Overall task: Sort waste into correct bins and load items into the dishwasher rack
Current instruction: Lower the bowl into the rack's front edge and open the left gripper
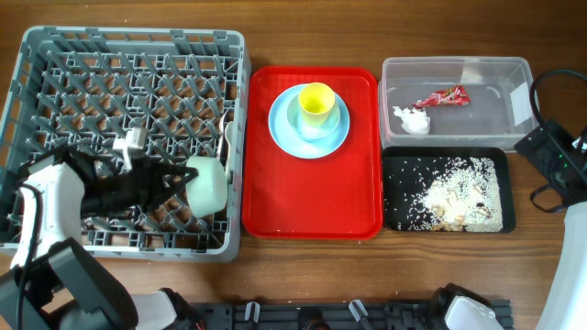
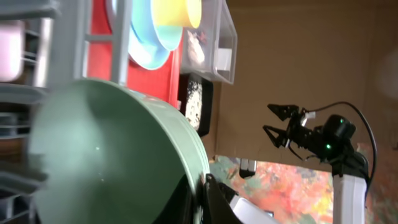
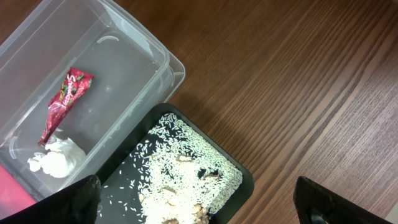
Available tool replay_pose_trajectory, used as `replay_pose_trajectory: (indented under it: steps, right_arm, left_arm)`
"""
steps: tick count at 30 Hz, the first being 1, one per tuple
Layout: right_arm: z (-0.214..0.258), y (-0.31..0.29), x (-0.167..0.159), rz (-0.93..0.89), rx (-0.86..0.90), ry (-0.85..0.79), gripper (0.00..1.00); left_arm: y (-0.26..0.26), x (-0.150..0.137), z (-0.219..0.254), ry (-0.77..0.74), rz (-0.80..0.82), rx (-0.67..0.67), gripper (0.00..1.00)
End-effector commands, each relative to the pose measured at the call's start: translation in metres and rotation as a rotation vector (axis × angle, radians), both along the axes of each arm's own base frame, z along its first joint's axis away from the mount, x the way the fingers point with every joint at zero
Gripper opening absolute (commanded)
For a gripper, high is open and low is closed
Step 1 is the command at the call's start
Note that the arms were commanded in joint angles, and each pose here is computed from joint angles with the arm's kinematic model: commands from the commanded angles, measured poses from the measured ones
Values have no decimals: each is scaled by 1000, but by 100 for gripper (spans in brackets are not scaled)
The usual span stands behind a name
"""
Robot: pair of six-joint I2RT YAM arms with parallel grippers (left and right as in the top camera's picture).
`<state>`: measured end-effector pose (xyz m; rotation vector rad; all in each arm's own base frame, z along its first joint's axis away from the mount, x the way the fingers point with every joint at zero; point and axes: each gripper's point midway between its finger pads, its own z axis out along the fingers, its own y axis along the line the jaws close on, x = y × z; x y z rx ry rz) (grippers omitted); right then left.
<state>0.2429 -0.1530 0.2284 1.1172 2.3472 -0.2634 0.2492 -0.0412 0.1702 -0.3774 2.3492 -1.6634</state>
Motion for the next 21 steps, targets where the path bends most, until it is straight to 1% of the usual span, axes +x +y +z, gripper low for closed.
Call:
replay_pose_trajectory:
  steps: [1, 3, 4, 10, 14, 17, 21]
  right_arm:
    - [5, -3, 3, -11, -5, -13, 100]
    - [5, -3, 3, -11, -5, -13, 100]
    - [5, -3, 3, -11, -5, -13, 100]
    - [5, -3, 3, -11, -5, -13, 100]
    - [5, -3, 3, -11, -5, -14, 100]
    - [5, -3, 3, -11, -5, -13, 100]
    - [5, -3, 3, -11, -5, -13, 100]
  left_arm:
    - [21, -1, -11, -4, 46, 55, 18]
    - [28, -1, -12, 0, 68, 65, 55]
    - [31, -1, -12, 0, 81, 64, 100]
    - [58, 4, -7, 15, 189, 65, 100]
    - [79, 12, 9, 45, 272, 58, 100]
    - [80, 14, 34, 10, 279, 73, 100]
    - [64, 8, 57, -75, 239, 143, 100]
